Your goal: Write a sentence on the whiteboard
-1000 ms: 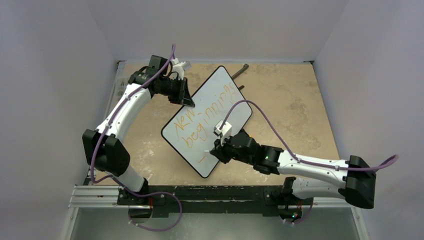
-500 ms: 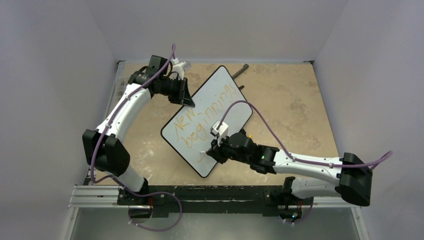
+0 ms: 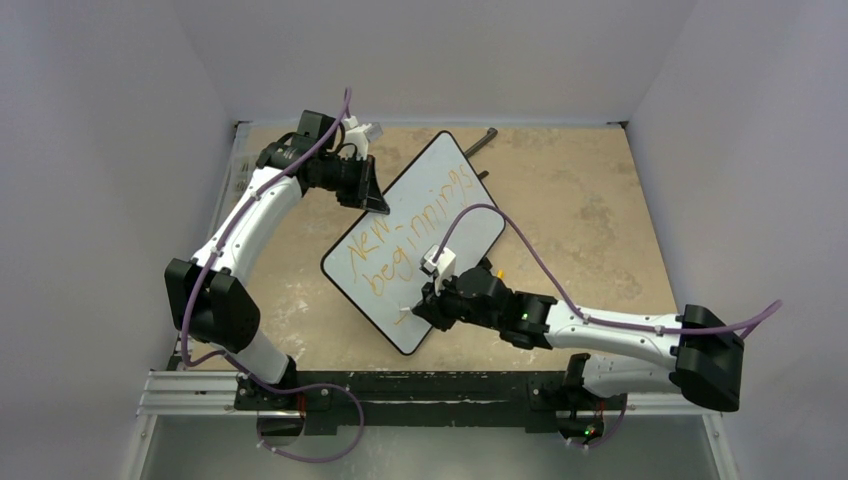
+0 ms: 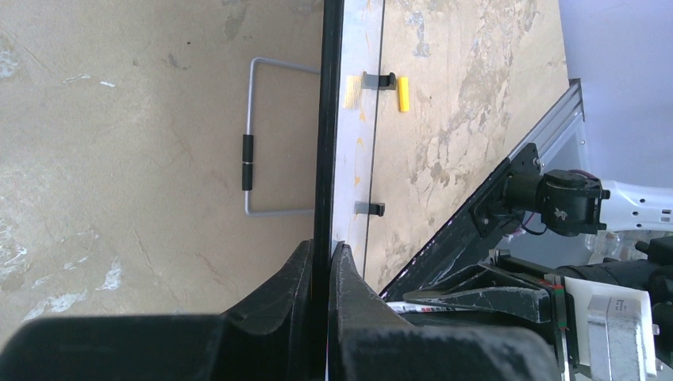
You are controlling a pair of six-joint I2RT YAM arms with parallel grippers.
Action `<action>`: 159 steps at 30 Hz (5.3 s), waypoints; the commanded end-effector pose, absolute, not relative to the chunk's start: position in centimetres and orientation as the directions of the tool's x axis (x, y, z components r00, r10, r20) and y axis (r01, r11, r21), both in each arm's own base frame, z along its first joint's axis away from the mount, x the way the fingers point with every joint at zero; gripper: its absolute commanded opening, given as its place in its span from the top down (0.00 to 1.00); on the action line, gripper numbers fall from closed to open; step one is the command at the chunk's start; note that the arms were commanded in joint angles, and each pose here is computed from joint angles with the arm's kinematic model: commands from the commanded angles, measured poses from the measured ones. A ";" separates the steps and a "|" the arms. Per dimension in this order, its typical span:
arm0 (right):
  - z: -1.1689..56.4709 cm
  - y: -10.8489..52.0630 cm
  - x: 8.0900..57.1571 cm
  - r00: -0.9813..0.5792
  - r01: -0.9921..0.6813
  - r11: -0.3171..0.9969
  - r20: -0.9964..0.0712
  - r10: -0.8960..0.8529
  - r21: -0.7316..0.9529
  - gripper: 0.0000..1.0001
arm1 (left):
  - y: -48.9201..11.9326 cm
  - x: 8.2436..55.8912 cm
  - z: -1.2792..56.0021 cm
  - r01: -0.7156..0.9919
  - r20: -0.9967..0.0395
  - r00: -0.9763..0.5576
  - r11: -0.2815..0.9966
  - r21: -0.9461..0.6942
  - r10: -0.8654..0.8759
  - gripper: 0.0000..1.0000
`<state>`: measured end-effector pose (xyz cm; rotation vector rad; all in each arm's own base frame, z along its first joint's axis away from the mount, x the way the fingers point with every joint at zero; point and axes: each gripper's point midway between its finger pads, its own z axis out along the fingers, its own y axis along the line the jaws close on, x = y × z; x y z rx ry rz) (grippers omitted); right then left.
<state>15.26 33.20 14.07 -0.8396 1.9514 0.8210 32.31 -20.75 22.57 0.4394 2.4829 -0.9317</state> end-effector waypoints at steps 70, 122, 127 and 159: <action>15.7 30.7 17.4 -0.496 -0.579 0.772 -0.865 -0.078 0.263 1.00 | -17.6 34.3 21.5 0.377 -0.540 -0.834 0.837 -0.397 0.119 1.00; 13.5 29.0 18.6 -0.533 -0.458 0.864 -0.842 -0.081 0.207 1.00 | -17.9 34.3 21.4 0.375 -0.534 -0.838 0.831 -0.411 0.115 1.00; 15.1 29.6 19.1 -0.507 -0.467 0.859 -0.860 -0.066 0.210 1.00 | -17.9 34.3 21.4 0.375 -0.532 -0.839 0.830 -0.413 0.115 1.00; 14.7 32.6 17.1 -0.538 -0.590 0.755 -0.837 -0.104 0.286 1.00 | -17.8 34.3 21.4 0.373 -0.532 -0.839 0.833 -0.408 0.115 1.00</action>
